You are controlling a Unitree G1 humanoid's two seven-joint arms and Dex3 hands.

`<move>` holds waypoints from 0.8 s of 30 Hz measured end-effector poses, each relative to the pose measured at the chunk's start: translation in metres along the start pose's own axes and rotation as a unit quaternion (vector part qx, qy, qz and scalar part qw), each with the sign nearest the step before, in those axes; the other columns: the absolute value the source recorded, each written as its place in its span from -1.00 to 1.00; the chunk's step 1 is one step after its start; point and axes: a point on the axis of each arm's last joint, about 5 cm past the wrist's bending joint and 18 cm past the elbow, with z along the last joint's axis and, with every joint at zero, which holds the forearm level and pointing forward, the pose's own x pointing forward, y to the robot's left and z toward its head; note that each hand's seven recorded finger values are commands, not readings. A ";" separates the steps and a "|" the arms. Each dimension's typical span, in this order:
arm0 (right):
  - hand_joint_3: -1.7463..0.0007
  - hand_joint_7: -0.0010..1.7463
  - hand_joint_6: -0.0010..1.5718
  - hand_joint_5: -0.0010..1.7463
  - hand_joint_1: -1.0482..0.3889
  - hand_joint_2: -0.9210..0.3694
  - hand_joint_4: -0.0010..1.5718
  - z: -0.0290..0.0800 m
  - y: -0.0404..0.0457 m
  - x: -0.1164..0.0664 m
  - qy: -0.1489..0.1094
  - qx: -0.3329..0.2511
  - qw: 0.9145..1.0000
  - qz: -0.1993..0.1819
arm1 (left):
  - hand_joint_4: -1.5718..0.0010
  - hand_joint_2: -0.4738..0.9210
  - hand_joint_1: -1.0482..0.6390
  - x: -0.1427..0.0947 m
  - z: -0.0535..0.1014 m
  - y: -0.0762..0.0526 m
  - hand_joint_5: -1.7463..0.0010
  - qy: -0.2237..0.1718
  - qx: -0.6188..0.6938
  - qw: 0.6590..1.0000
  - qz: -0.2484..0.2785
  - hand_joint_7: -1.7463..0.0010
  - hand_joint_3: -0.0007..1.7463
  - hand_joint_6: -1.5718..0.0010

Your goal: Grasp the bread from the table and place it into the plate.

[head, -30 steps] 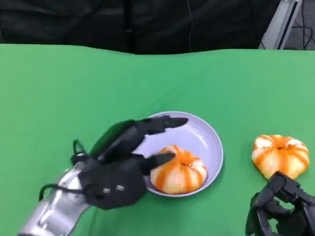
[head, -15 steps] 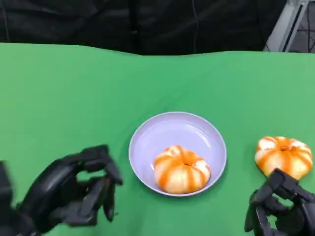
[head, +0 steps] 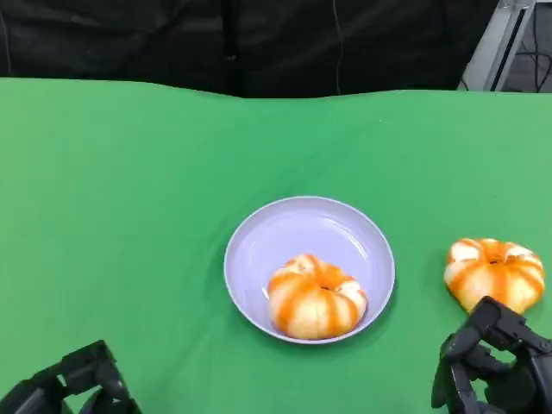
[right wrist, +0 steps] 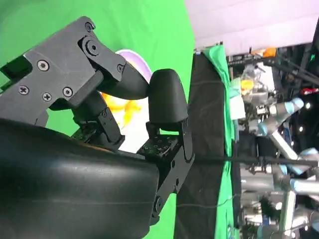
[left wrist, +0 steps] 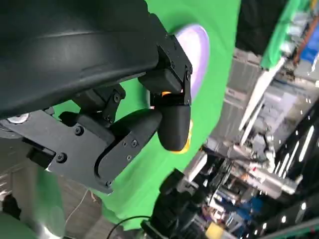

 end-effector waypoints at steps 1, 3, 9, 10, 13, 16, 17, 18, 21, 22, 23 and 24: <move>-0.53 0.85 -0.01 1.00 0.27 -0.32 0.14 0.000 0.0000 0.000 0.000 0.000 1.000 0.001 | -0.12 0.80 0.03 0.001 0.001 0.001 -1.00 -0.003 0.000 1.000 -0.002 -1.00 -0.10 0.05; -0.52 0.85 -0.01 1.00 0.27 -0.32 0.13 0.000 0.0000 0.000 0.001 0.001 1.000 0.002 | -0.12 0.81 0.03 0.004 0.002 0.001 -1.00 -0.008 0.003 1.000 -0.006 -1.00 -0.11 0.05; -0.51 0.85 -0.01 1.00 0.27 -0.33 0.13 0.000 0.0000 -0.001 0.001 0.001 1.000 0.002 | -0.13 0.80 0.06 0.005 0.002 0.001 -1.00 0.001 -0.010 1.000 -0.006 -1.00 -0.10 0.05; -0.51 0.85 -0.01 1.00 0.27 -0.33 0.13 0.000 0.0000 -0.001 0.001 0.001 1.000 0.002 | -0.13 0.80 0.06 0.005 0.001 0.001 -1.00 0.001 -0.012 1.000 -0.006 -1.00 -0.10 0.05; -0.51 0.85 -0.01 1.00 0.27 -0.33 0.13 0.000 0.0001 -0.001 0.001 0.001 1.000 0.002 | -0.13 0.79 0.05 0.004 0.002 0.001 -1.00 0.000 -0.012 1.000 -0.004 -1.00 -0.09 0.05; -0.52 0.85 -0.01 1.00 0.26 -0.33 0.14 0.000 0.0000 -0.002 0.002 0.001 1.000 0.001 | -0.12 0.78 0.05 0.005 0.004 0.000 -1.00 -0.003 -0.009 1.000 -0.008 -1.00 -0.08 0.05; -0.52 0.85 -0.01 1.00 0.26 -0.33 0.14 0.000 0.0000 -0.003 0.003 0.001 1.000 0.000 | -0.12 0.78 0.05 0.006 0.004 -0.001 -1.00 -0.005 -0.007 1.000 -0.010 -1.00 -0.08 0.05; -0.52 0.85 -0.01 1.00 0.26 -0.32 0.14 -0.001 -0.0001 -0.003 0.004 0.001 1.000 0.000 | -0.12 0.78 0.05 0.007 0.005 -0.001 -1.00 -0.006 -0.006 1.000 -0.011 -1.00 -0.07 0.05; -0.52 0.85 -0.01 1.00 0.26 -0.32 0.13 -0.001 -0.0002 -0.004 0.005 0.001 1.000 -0.001 | -0.13 0.77 0.05 0.008 0.005 -0.002 -1.00 -0.008 -0.005 1.000 -0.013 -1.00 -0.06 0.05; -0.52 0.85 -0.02 1.00 0.26 -0.32 0.13 -0.001 -0.0002 -0.004 0.005 0.001 1.000 -0.001 | -0.13 0.76 0.04 0.008 0.005 -0.002 -1.00 -0.009 -0.005 1.000 -0.014 -1.00 -0.05 0.05; -0.51 0.85 -0.02 1.00 0.26 -0.33 0.13 -0.001 -0.0002 -0.004 0.005 0.001 1.000 -0.001 | -0.13 0.76 0.04 0.009 0.006 -0.003 -1.00 -0.009 -0.005 1.000 -0.014 -1.00 -0.04 0.06; -0.51 0.85 -0.02 1.00 0.26 -0.33 0.13 0.000 -0.0002 -0.004 0.005 0.001 1.000 -0.001 | -0.13 0.75 0.04 0.009 0.006 -0.003 -1.00 -0.008 -0.006 1.000 -0.014 -1.00 -0.04 0.06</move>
